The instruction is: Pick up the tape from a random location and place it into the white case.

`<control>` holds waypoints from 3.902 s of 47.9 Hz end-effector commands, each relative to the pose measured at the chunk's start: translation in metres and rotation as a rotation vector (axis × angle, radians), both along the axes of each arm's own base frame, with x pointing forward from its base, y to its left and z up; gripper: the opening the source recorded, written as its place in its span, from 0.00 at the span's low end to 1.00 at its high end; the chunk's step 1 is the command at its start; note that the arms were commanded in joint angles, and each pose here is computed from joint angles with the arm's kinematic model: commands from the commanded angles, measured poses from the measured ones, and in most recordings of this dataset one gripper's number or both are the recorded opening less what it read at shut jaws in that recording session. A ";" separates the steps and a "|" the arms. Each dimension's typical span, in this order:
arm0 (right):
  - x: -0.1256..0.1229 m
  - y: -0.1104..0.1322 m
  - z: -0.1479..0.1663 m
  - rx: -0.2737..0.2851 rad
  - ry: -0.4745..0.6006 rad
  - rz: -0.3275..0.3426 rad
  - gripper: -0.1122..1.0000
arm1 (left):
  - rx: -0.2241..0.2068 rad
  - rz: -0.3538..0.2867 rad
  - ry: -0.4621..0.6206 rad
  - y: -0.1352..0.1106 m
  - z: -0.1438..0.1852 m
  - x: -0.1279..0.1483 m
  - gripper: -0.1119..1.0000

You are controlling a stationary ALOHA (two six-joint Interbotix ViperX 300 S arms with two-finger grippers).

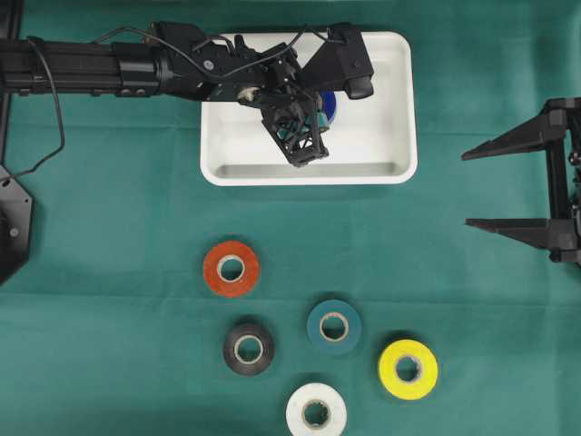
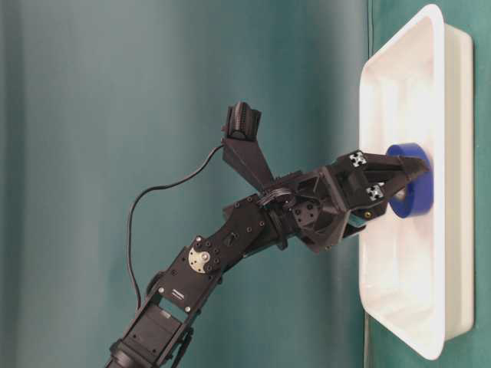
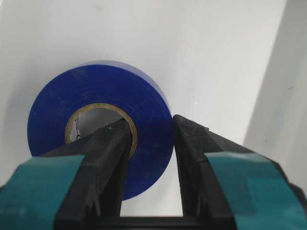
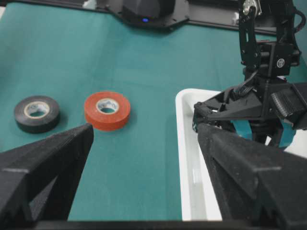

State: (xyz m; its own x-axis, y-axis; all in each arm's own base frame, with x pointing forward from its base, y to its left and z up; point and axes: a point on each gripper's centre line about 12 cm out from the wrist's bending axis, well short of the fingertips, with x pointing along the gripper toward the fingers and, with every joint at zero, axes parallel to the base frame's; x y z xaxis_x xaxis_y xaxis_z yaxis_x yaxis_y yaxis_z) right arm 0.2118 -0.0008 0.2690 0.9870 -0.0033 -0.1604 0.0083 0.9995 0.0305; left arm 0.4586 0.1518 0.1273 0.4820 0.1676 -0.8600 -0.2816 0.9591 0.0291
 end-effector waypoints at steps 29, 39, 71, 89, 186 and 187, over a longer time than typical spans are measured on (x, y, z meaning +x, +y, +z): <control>0.003 0.000 0.014 0.000 -0.031 -0.002 0.90 | 0.020 -0.009 -0.068 -0.004 0.038 0.002 0.96; 0.004 0.000 0.014 -0.002 -0.023 0.000 0.90 | 0.045 -0.018 -0.143 -0.011 0.090 -0.007 0.96; 0.004 0.000 0.017 0.001 -0.023 -0.002 0.90 | 0.086 -0.037 -0.274 -0.032 0.195 -0.046 0.96; 0.004 0.000 0.019 0.003 -0.028 -0.002 0.90 | 0.063 -0.202 -0.302 -0.105 0.189 -0.038 0.96; 0.002 0.000 -0.001 0.006 0.055 -0.004 0.90 | 0.141 -0.197 -0.741 -0.132 0.109 -0.273 0.96; 0.002 0.000 -0.001 0.005 0.057 -0.003 0.90 | 0.142 -0.195 -0.741 -0.131 0.109 -0.272 0.96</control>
